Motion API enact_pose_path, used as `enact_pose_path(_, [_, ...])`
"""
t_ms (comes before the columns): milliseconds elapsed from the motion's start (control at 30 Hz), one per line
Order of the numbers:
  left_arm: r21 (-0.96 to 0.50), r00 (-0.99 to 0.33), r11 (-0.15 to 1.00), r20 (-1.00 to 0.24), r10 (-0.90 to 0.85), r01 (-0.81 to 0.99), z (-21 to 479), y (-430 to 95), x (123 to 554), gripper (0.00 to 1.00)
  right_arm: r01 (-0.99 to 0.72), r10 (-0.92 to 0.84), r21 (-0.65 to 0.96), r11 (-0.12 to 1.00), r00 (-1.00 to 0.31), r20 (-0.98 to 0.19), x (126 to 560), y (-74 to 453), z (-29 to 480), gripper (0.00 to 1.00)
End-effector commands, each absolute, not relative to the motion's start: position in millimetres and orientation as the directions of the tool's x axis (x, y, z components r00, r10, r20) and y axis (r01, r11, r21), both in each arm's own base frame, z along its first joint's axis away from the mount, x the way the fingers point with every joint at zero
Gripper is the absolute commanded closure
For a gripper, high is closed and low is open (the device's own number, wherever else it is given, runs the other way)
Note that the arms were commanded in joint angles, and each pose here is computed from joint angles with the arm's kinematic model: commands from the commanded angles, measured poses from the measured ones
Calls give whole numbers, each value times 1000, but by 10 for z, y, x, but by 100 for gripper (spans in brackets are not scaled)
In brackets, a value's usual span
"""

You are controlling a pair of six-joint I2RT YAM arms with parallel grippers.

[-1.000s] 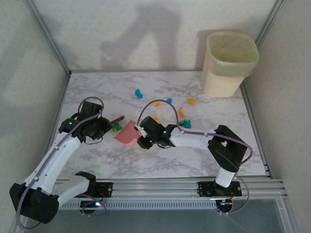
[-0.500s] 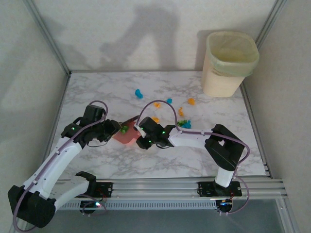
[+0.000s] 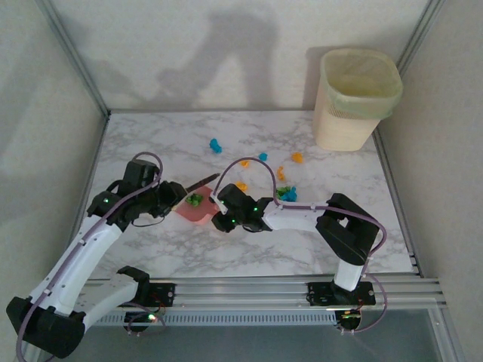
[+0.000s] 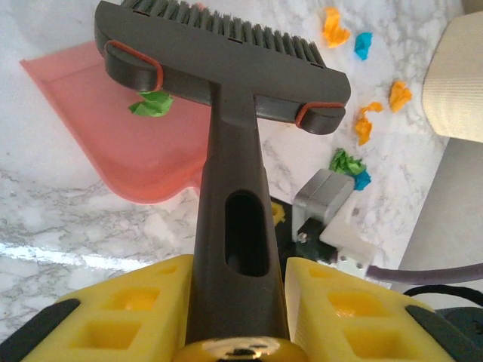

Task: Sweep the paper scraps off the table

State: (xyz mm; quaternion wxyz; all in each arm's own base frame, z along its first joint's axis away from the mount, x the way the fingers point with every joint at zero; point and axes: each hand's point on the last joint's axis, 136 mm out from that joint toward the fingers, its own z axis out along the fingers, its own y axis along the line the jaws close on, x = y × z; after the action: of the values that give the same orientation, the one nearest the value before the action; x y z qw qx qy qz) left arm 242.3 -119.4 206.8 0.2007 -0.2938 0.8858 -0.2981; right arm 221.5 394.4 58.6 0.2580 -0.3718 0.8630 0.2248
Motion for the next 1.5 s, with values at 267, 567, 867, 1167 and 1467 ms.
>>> enact_pose_path(267, [-541,-521,678,-438,-732,-497,2679,-425,2513,100,-797,-554,181,576,-544,-631,2101,4037,557,100])
enact_pose_path(567, [-386,-496,657,-442,-748,-647,2317,-78,2274,100,-852,-627,184,490,-491,-604,1897,4216,489,100])
enact_pose_path(867, [-370,-548,644,-338,-765,-670,1829,-162,2123,100,-873,-670,187,450,-469,-576,1763,4317,423,100])
enact_pose_path(1167, [-455,-609,624,-201,-767,-635,1605,-459,2083,100,-863,-670,191,467,-486,-561,1765,4332,381,100])
enact_pose_path(1467, [-544,-611,548,-79,-788,-636,1479,-668,1944,100,-865,-664,226,448,-491,-563,1708,4372,384,100])
